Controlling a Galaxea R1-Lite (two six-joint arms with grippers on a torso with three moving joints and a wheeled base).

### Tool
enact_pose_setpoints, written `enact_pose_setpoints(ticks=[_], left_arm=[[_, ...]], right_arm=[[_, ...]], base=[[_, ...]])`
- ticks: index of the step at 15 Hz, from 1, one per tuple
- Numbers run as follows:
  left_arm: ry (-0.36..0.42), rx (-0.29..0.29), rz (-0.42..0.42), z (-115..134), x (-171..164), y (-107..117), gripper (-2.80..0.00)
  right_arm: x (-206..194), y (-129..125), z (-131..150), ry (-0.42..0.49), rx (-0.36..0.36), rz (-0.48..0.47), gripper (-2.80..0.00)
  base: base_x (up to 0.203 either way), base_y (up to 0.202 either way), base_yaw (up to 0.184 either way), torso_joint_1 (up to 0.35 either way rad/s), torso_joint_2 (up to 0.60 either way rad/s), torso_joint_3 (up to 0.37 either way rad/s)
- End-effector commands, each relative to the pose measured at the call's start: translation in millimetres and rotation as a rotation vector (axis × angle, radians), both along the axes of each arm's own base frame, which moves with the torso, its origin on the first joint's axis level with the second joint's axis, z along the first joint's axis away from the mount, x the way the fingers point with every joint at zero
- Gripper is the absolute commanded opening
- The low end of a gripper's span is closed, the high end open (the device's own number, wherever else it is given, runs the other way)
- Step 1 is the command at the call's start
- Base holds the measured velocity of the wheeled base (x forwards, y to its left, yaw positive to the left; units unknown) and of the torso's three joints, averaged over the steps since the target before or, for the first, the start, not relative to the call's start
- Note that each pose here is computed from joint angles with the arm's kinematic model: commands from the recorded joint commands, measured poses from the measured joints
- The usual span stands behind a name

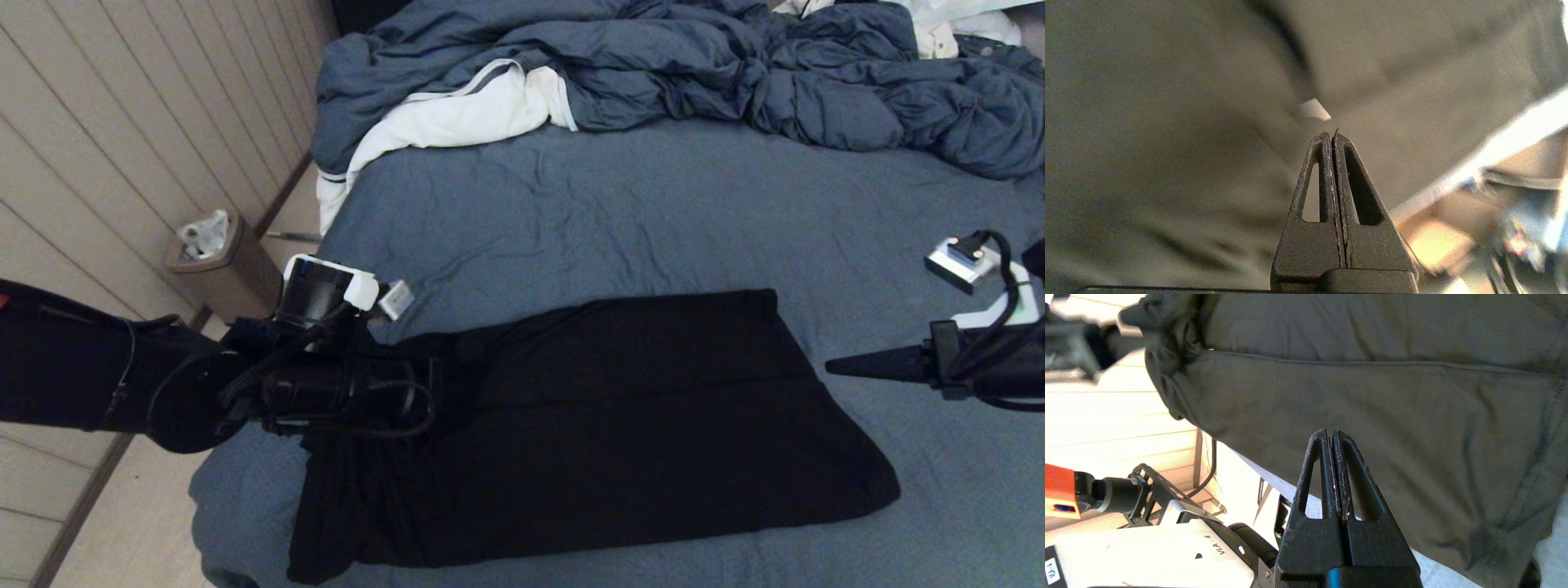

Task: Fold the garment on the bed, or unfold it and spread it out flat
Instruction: Fold the black T-shirt

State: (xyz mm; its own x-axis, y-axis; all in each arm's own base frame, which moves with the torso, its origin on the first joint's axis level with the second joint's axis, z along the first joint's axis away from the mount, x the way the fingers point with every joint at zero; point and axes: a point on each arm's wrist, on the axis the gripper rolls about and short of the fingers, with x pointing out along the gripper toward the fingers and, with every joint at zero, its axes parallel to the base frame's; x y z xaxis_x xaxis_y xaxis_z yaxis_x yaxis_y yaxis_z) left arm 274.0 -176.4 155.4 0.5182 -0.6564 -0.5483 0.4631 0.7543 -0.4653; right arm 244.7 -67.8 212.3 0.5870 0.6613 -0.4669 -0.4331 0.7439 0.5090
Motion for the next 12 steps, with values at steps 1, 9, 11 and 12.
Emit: enact_pose_setpoints(ticks=[1, 9, 11, 12], left_arm=[[0.009, -0.014, -0.055, 5.0, -26.5, -7.1, -2.8], [-0.105, -0.071, 0.049, 36.2, -23.5, -14.0, -2.8], [-0.17, -0.016, 0.076, 44.9, -2.7, -1.8, -2.8], [-0.203, 0.027, 0.073, 45.5, 1.2, 2.1, 0.0]], right_arm=[[-0.7, -1.6, 0.0, 0.0, 0.005, -0.003, -2.8], [-2.8, -2.3, 0.1, -0.003, 0.013, -0.003, -2.8], [-3.9, -1.9, 0.4, -0.004, 0.013, -0.003, -2.8], [-4.3, -1.7, -0.1, -0.002, 0.013, -0.003, -2.8]], base=[[0.0, 0.0, 0.0, 0.0, 0.0, 0.0], [0.0, 0.0, 0.0, 0.0, 0.0, 0.0], [0.0, 0.0, 0.0, 0.0, 0.0, 0.0], [0.0, 0.0, 0.0, 0.0, 0.0, 0.0]])
